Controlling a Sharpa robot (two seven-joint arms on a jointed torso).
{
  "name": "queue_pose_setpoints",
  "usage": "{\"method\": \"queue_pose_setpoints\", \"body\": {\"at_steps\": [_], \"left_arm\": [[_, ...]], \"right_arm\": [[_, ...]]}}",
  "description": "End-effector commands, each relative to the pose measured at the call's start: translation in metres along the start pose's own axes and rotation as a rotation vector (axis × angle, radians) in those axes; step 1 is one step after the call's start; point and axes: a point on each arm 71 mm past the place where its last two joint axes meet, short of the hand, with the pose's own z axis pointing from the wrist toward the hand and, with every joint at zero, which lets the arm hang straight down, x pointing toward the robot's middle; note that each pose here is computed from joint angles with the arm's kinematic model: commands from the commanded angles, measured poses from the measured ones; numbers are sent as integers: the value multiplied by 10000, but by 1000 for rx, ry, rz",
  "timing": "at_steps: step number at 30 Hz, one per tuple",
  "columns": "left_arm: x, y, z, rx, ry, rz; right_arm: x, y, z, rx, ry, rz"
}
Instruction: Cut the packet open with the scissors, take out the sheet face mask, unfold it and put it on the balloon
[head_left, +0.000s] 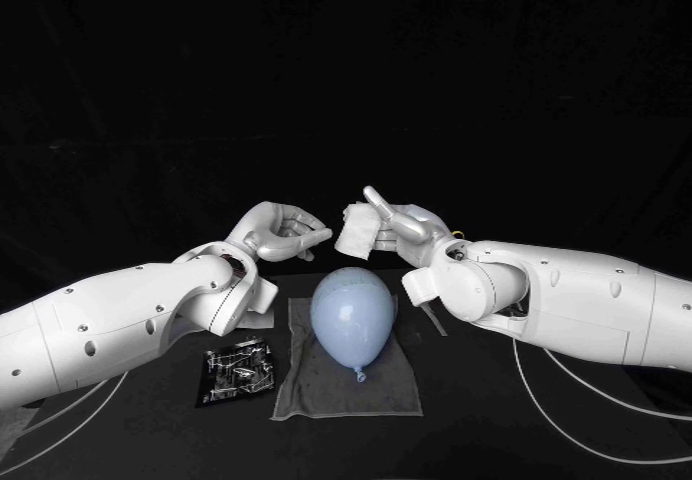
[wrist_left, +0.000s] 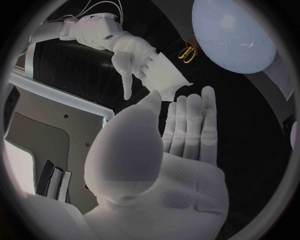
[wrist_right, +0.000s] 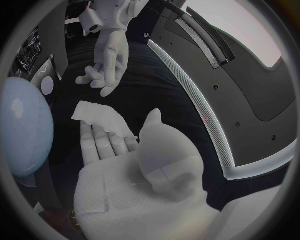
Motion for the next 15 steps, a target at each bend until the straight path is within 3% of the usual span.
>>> {"method": "queue_pose_setpoints", "body": {"at_steps": [1, 8, 15], "left_arm": [[19, -36, 4, 19, 4, -15], [-1, -35, 16, 55, 23, 28], [-42, -55, 38, 195, 68, 130]], "right_arm": [[15, 16, -1, -19, 15, -7], [12, 16, -1, -19, 12, -9], [-49, 24, 5, -28, -33, -25]]}}
